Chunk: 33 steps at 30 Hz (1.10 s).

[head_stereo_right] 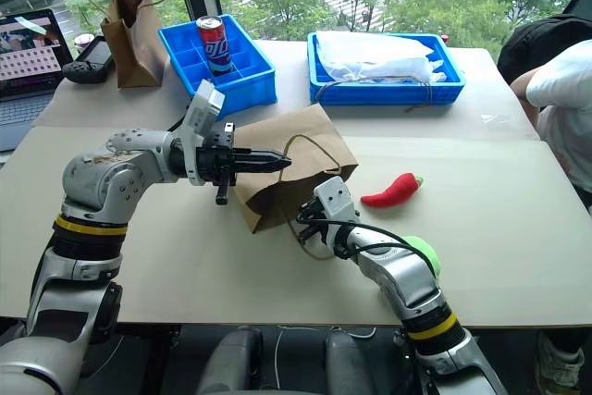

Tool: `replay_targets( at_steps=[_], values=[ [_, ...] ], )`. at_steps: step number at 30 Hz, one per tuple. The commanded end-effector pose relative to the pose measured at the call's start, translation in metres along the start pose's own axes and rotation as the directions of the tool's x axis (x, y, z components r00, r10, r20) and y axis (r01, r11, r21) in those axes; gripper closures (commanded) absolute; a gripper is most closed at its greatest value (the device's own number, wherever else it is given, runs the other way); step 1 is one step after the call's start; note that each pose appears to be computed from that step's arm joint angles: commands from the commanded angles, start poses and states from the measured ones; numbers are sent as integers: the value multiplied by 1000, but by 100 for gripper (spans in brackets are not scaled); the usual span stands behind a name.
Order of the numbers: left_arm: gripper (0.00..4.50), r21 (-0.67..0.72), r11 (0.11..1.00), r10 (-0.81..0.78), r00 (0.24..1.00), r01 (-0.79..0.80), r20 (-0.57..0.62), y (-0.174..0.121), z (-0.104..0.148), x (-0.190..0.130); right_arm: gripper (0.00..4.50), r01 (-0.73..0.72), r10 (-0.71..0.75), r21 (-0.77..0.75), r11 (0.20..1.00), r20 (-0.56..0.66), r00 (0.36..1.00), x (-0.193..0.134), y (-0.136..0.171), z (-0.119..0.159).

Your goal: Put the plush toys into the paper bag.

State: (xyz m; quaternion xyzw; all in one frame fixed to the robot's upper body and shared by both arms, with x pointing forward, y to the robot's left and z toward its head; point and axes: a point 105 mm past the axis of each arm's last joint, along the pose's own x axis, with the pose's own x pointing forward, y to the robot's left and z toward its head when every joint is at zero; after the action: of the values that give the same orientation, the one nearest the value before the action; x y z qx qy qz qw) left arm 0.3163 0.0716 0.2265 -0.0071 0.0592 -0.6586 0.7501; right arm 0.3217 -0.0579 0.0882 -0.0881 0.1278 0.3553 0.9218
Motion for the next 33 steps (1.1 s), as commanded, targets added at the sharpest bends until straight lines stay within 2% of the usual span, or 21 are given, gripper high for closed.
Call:
replay_targets(
  at_steps=[1,6,11,18,21,24,28,33],
  values=[
    [450,-74,996,65,995,-59,77,5,16,-7,448,-36,34,-33,999,-69,997,3,5,-16],
    [450,-270,936,276,947,-226,163,37,26,-23,448,-46,43,-23,999,-98,994,2,6,-25],
    [450,-408,879,361,902,-246,234,49,39,-34,448,-50,49,-8,999,-110,993,2,6,-28],
    [450,-498,842,380,882,-207,277,50,49,-34,448,-51,51,4,999,-127,991,1,7,-33],
    [450,-547,805,448,840,-229,306,61,55,-41,448,-45,45,3,999,-135,990,0,5,-35],
    [450,-493,822,458,846,-285,273,58,52,-42,448,-39,38,-5,999,-128,991,-2,3,-32],
    [450,-479,852,366,895,-212,255,41,45,-34,448,-33,32,-21,999,-43,999,-6,-2,-11],
    [450,-467,872,273,937,-145,218,26,35,-28,448,-45,48,-31,999,105,993,-23,-10,37]
  ],
)
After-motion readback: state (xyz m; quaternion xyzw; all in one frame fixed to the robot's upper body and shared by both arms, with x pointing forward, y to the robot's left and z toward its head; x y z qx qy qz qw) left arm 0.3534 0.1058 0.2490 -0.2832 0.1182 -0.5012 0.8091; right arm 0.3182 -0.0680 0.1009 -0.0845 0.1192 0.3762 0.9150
